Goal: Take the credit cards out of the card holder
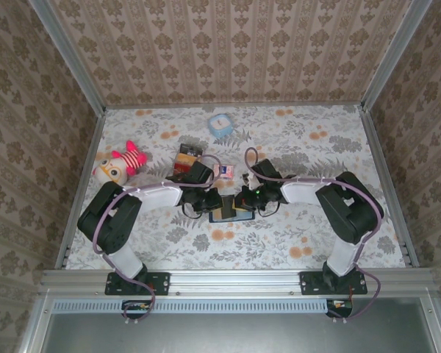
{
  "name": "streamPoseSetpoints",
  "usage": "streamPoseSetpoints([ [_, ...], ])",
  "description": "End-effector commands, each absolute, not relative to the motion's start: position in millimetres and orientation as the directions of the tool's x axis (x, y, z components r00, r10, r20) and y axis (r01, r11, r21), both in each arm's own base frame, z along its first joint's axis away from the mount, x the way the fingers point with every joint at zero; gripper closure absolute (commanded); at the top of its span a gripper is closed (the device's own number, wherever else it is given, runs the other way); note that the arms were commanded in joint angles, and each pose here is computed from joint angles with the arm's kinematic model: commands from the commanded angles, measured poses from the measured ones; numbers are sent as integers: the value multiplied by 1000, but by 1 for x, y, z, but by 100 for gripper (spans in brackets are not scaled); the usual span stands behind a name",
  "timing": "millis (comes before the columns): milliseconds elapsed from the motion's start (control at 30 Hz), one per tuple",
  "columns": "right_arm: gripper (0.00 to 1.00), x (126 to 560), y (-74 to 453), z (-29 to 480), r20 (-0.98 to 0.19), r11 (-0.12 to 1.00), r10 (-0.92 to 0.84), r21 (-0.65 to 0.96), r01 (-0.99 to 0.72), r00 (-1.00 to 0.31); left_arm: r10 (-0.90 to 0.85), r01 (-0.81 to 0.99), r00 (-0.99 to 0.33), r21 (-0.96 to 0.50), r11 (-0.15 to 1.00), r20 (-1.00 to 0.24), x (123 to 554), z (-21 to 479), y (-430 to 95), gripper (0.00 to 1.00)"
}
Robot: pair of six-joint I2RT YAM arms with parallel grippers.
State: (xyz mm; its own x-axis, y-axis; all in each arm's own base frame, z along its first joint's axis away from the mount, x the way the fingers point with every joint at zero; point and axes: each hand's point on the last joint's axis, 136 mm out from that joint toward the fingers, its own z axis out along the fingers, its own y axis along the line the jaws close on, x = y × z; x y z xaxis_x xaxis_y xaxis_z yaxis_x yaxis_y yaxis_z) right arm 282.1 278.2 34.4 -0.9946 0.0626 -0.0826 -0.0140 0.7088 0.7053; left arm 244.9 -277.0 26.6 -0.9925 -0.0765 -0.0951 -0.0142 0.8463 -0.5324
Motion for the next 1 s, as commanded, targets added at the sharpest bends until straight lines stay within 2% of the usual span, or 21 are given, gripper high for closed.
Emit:
streamPoseSetpoints([
  [0,99,283,257,38,-108,743,110,669,10,-988,-77,-51,-996,-429,902,-44,228,3,-253,78],
  [167,100,274,244,49,-127,753,98,658,-10,-987,-88,-53,-995,-451,891,-56,229,4,-255,69],
  [333,100,273,244,76,-180,710,99,702,-57,-979,-80,4,-989,-551,835,-128,245,41,-274,59],
  [433,100,276,244,104,-234,656,103,747,-110,-967,-92,37,-982,-644,764,-166,253,75,-284,45],
  [533,100,281,242,137,-299,583,128,794,-172,-946,-109,64,-973,-693,718,-204,258,103,-280,36],
  [700,100,287,247,179,-338,448,165,863,-235,-926,-151,97,-961,-793,602,-232,261,144,-278,23],
  [867,100,293,259,212,-352,322,187,904,-281,-917,-149,166,-954,-870,464,-261,260,183,-291,20],
  [967,100,297,262,226,-356,284,194,912,-295,-914,-139,184,-957,-902,392,-255,258,201,-299,24],
])
